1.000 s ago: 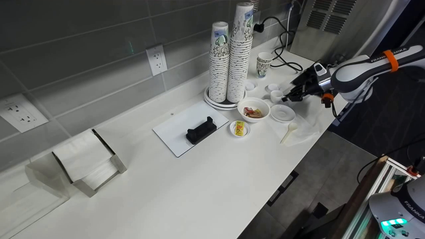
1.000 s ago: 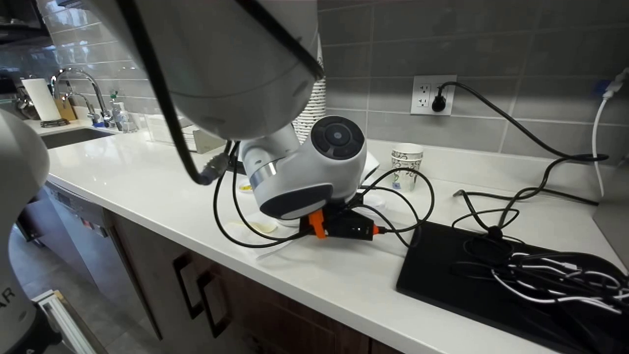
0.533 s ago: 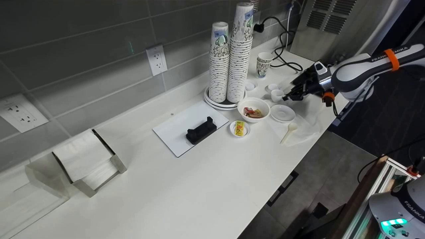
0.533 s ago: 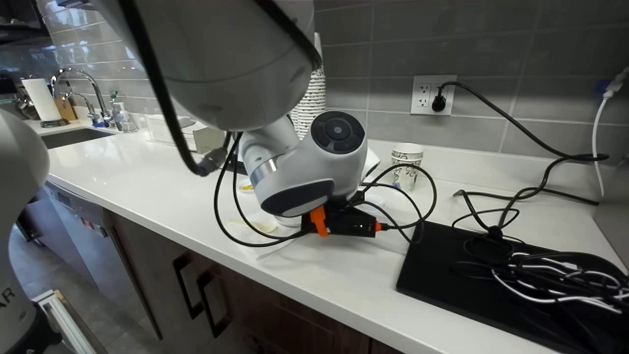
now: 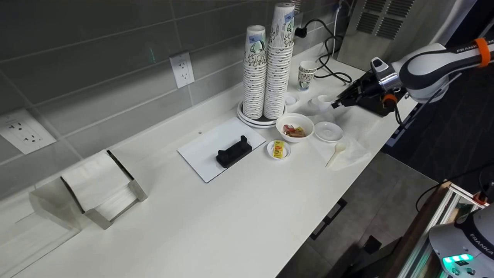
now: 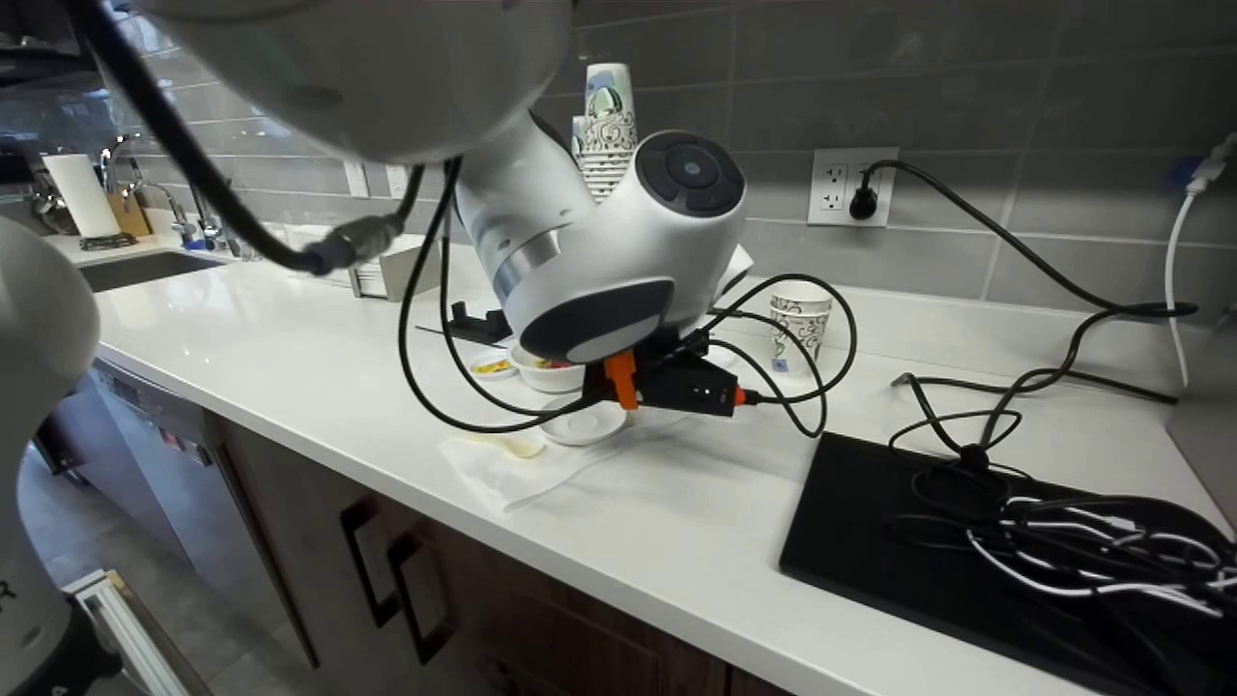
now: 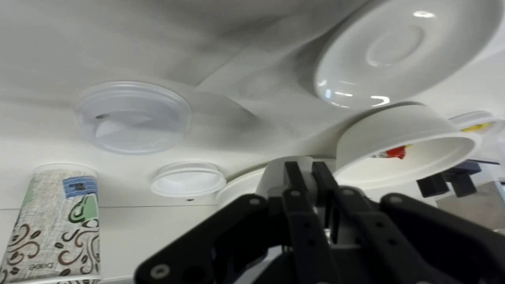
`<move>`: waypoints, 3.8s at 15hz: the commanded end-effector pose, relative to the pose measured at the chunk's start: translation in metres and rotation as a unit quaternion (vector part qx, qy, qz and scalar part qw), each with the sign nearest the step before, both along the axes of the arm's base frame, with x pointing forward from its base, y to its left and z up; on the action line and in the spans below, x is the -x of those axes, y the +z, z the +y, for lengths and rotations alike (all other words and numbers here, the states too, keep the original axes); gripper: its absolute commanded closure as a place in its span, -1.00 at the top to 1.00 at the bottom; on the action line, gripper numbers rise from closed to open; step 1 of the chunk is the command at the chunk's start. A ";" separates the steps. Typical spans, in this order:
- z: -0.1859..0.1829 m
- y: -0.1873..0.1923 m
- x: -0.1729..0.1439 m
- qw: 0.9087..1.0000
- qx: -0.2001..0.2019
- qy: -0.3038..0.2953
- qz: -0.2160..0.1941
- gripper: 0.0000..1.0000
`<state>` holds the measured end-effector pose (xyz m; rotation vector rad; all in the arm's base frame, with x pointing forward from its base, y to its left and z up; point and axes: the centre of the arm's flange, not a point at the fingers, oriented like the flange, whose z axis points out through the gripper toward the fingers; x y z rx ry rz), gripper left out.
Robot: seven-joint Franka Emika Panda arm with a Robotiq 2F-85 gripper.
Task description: Put the teacup upside down on the plate
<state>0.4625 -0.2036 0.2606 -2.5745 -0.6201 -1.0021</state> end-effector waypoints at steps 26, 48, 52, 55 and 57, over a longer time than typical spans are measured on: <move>-0.039 -0.012 0.004 0.825 -0.266 -0.060 0.495 -0.77; -0.050 -0.055 -0.062 0.533 -0.400 -0.140 0.732 -0.94; -0.040 -0.081 -0.073 0.456 -0.417 -0.175 0.767 -0.94; -0.042 -0.094 -0.077 0.391 -0.437 -0.204 0.784 -0.94; -0.045 -0.101 -0.077 0.347 -0.448 -0.213 0.796 -0.94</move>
